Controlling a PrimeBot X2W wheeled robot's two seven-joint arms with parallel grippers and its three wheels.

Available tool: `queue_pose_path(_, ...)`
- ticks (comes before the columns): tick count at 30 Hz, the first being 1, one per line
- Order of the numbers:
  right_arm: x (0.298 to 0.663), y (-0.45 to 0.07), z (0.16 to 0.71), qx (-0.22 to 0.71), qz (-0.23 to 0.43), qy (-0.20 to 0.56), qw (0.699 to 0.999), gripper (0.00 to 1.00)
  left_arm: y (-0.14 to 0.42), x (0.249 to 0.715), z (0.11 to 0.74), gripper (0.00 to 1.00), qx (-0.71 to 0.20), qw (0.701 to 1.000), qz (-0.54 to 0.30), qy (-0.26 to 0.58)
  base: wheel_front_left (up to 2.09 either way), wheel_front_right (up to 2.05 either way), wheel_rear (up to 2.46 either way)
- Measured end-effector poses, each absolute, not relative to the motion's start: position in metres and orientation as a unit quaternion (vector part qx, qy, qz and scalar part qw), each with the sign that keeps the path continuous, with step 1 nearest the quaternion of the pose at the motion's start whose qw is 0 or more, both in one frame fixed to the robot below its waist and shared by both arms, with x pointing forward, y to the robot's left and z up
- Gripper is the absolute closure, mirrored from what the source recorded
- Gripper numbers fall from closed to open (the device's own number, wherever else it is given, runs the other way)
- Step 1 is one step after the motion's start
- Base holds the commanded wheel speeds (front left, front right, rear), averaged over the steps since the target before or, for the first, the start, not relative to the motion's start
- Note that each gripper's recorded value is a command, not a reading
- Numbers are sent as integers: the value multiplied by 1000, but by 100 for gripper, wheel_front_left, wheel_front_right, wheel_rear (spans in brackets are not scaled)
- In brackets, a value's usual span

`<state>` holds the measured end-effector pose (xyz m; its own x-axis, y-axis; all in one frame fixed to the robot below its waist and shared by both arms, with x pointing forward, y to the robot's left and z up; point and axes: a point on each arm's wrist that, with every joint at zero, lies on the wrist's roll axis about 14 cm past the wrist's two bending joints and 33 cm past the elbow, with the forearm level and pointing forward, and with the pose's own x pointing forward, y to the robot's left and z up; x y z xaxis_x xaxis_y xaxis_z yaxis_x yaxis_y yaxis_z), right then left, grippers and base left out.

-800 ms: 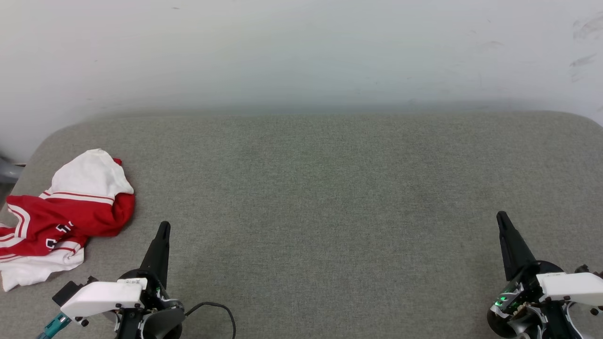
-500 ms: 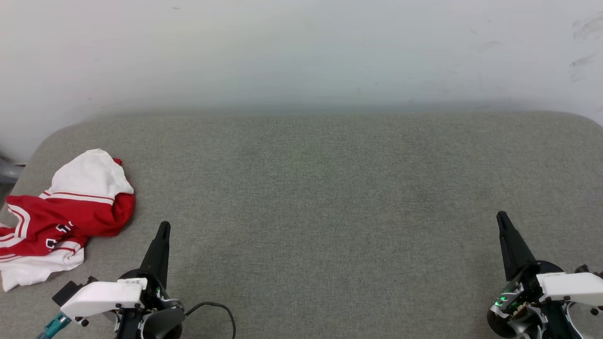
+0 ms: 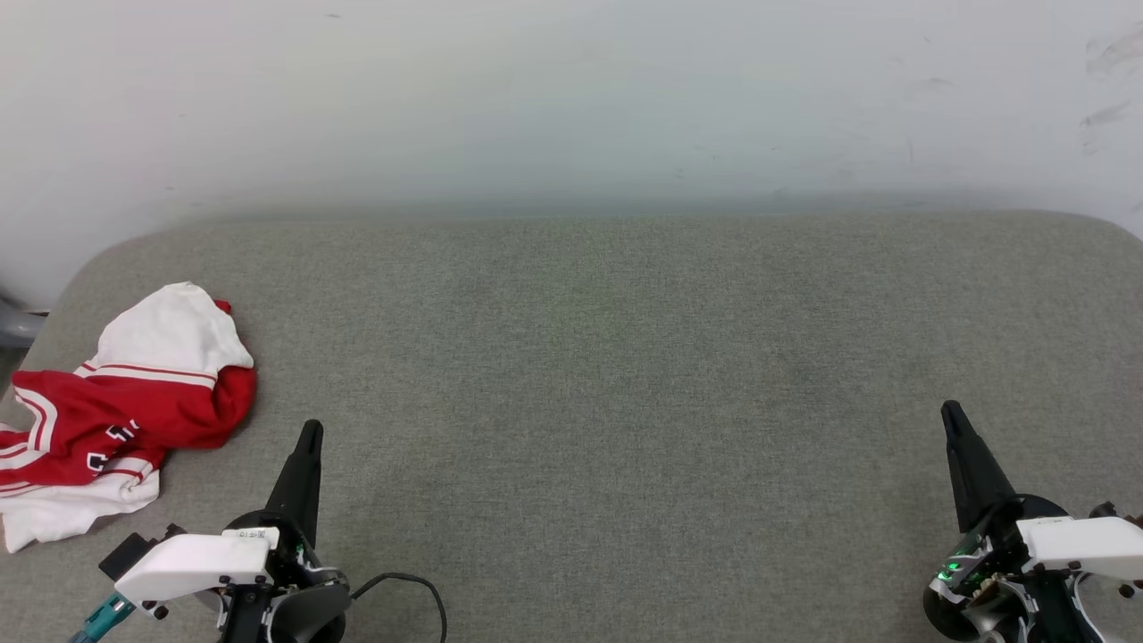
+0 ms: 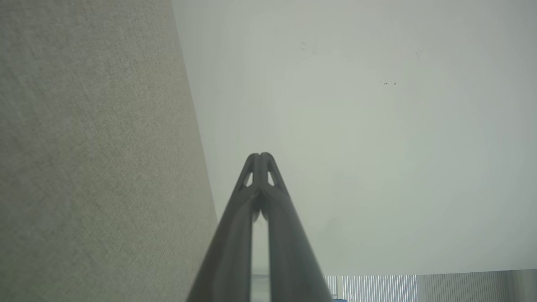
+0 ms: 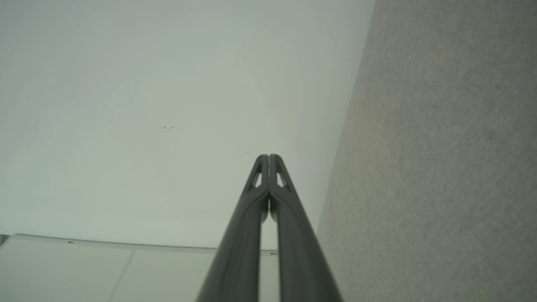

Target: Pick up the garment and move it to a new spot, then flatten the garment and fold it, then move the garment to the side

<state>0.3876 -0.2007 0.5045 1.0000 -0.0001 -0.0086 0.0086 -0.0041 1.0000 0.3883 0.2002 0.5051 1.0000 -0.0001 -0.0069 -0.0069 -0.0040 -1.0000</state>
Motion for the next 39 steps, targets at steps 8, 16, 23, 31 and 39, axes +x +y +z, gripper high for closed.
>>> queue_pose_path(8, 387, -201, 502, 709, -5, 5, 705, 0, 200, 388, 503, 0, -709, 705, 4, 5, 0, 0, 0)
queue_pose_path(16, 373, -204, 475, 703, -42, 27, 709, 0, 201, 375, 478, 0, -705, 708, 37, 25, 0, 0, 0)
queue_pose_path(23, 375, -209, 484, 661, -42, 11, 749, 0, 208, 377, 486, 0, -667, 744, 43, 11, 0, 0, 0)
queue_pose_path(31, 374, -212, 497, 591, -35, -6, 806, 0, 208, 380, 499, 0, -596, 802, 43, 5, 0, 0, 0)
queue_pose_path(39, 376, -206, 513, 507, -17, -20, 861, 0, 204, 380, 503, 0, -520, 853, 50, 9, 0, 0, 0)
